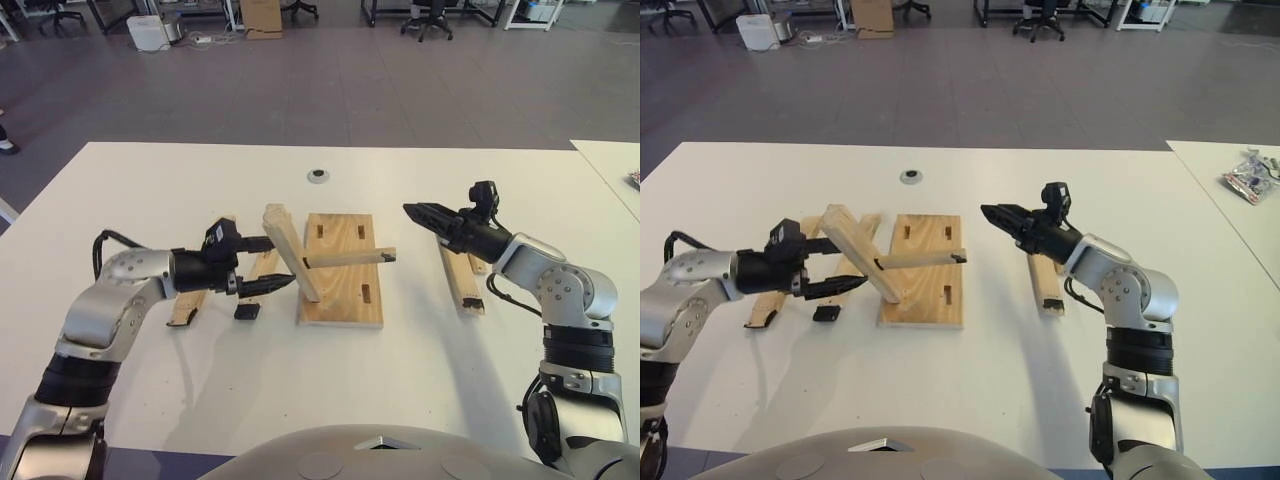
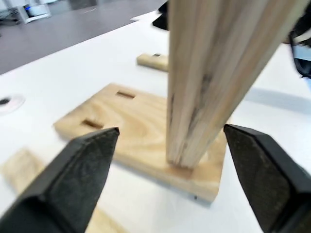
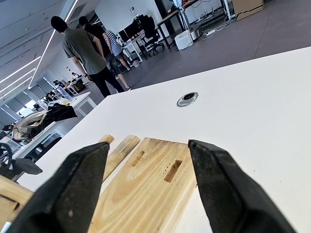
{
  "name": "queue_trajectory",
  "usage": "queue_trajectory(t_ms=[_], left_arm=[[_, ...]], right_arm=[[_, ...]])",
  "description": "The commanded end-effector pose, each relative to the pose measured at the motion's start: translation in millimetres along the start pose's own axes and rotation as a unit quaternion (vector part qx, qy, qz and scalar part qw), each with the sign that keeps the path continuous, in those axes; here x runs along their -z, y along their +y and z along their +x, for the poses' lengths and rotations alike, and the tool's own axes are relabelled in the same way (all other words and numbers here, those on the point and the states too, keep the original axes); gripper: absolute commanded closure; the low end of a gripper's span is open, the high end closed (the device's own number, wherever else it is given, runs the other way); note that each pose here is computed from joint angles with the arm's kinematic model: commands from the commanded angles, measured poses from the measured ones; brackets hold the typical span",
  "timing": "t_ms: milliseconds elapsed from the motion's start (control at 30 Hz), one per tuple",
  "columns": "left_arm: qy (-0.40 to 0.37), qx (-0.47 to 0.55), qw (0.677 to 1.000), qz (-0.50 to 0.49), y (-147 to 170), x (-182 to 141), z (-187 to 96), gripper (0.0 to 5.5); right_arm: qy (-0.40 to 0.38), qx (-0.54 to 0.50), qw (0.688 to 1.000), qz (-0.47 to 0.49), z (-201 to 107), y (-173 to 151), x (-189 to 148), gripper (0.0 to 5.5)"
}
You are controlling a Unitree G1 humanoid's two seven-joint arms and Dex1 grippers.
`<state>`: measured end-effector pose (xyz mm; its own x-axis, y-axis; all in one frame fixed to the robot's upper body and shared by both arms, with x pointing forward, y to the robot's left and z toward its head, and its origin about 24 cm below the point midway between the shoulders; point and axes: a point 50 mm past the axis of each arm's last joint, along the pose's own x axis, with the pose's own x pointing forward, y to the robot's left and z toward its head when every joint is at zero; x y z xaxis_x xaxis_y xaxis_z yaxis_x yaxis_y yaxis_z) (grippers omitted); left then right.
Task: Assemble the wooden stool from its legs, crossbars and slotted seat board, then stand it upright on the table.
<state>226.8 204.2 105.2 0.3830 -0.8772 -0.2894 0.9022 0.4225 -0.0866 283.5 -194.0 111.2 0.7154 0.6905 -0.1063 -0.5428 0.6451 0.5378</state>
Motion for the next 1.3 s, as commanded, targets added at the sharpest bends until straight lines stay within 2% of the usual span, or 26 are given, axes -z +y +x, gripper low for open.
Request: queue_trajectory(t_ms=[33, 67, 100, 200, 367, 533, 733, 933, 1200, 1300], left_arm=[[0.044, -0.027, 0.998, -0.042, -21, 26, -2, 0.85], [0.09, -0.057, 0.993, -0.045, -22, 38, -3, 0.67], [0.096, -0.088, 0.991, -0.041, -21, 43, -3, 0.67], [0.067, -0.216, 0.973, -0.049, -7, 50, -1, 0.67], [0.045, -0.389, 0.916, -0.083, -4, 68, 11, 0.67], [0.067, -0.361, 0.92, -0.135, -20, 82, 31, 0.67], [0.082, -0.373, 0.914, -0.139, -16, 78, 28, 0.67], [0.157, -0.374, 0.907, -0.115, -13, 89, 11, 1.63], [0.172, -0.34, 0.921, -0.086, -11, 81, 9, 2.87], [0.165, -0.354, 0.919, -0.056, 0, 72, 6, 3.4]], right_arm=[[-0.011, -0.001, 1.0, 0.0, 0, 3, 0, 2.45], [-0.012, 0.0, 1.0, 0.001, 0, 3, 0, 2.45], [-0.014, 0.003, 1.0, 0.002, 0, 2, 0, 2.45], [-0.014, 0.004, 1.0, 0.004, 0, 4, 4, 2.45], [-0.01, 0.0, 1.0, 0.008, 1, 5, 5, 2.45], [-0.01, 0.001, 1.0, 0.007, 4, 5, 3, 2.45], [-0.015, 0.008, 1.0, 0.013, 4, 5, 6, 2.45], [-0.022, 0.014, 0.999, 0.018, 4, 6, 9, 2.45], [-0.025, 0.019, 0.999, 0.021, 4, 6, 11, 2.45], [-0.03, 0.024, 0.999, 0.02, 5, 5, 10, 2.45]])
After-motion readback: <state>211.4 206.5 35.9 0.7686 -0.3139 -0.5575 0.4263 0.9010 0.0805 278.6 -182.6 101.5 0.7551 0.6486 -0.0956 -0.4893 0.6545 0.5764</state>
